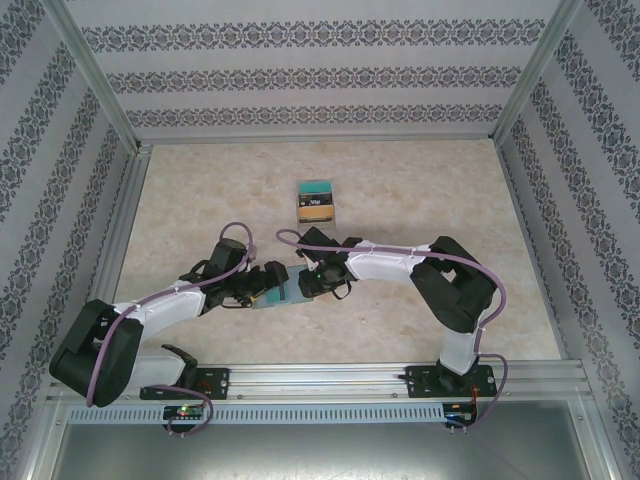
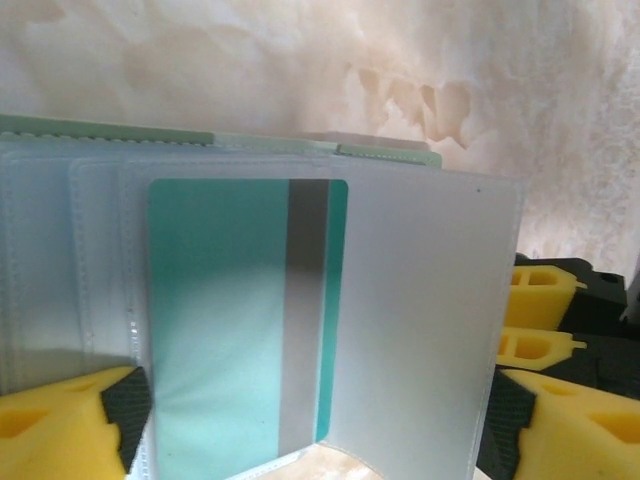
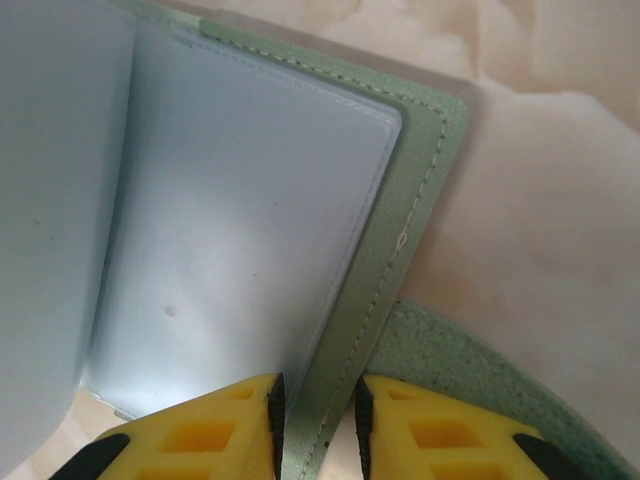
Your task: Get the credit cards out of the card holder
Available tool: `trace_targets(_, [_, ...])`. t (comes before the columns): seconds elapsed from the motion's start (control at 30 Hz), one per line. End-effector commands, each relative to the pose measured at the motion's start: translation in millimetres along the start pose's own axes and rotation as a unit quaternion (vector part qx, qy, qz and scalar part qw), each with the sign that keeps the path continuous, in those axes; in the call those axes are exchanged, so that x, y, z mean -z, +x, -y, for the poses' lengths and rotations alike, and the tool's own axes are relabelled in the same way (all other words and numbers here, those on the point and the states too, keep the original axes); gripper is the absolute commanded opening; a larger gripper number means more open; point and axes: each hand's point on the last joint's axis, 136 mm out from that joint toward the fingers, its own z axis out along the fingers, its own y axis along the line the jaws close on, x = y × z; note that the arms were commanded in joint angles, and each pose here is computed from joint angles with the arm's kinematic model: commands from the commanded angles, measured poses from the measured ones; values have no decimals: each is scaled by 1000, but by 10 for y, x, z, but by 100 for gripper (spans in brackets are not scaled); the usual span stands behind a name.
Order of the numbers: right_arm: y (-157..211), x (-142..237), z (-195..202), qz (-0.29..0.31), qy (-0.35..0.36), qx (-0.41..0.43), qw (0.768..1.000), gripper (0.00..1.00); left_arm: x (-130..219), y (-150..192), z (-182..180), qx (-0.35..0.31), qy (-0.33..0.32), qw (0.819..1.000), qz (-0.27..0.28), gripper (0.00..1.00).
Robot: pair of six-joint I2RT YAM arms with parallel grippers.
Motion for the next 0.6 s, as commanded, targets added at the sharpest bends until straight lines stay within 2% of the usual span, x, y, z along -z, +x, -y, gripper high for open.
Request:
trace_targets(0.0, [149,-142,63,-24,3,-15,1000,29,-66,92,-162,2,-27,999,-16,97])
trace_targets(0.23, [-5,61,132,13,-12,-37,999,30,-17,72,-133,-6,-29,1000,-10,100])
trace_targets(0.4, [-238,391,159,76,-21,-49,996,32,54,26,-110,-12,-36,999,1,100])
trace_targets(0.57, [-455,645,-182,115,-112,-40,986,31,99,-2,-104,-15,-34,999,9,99])
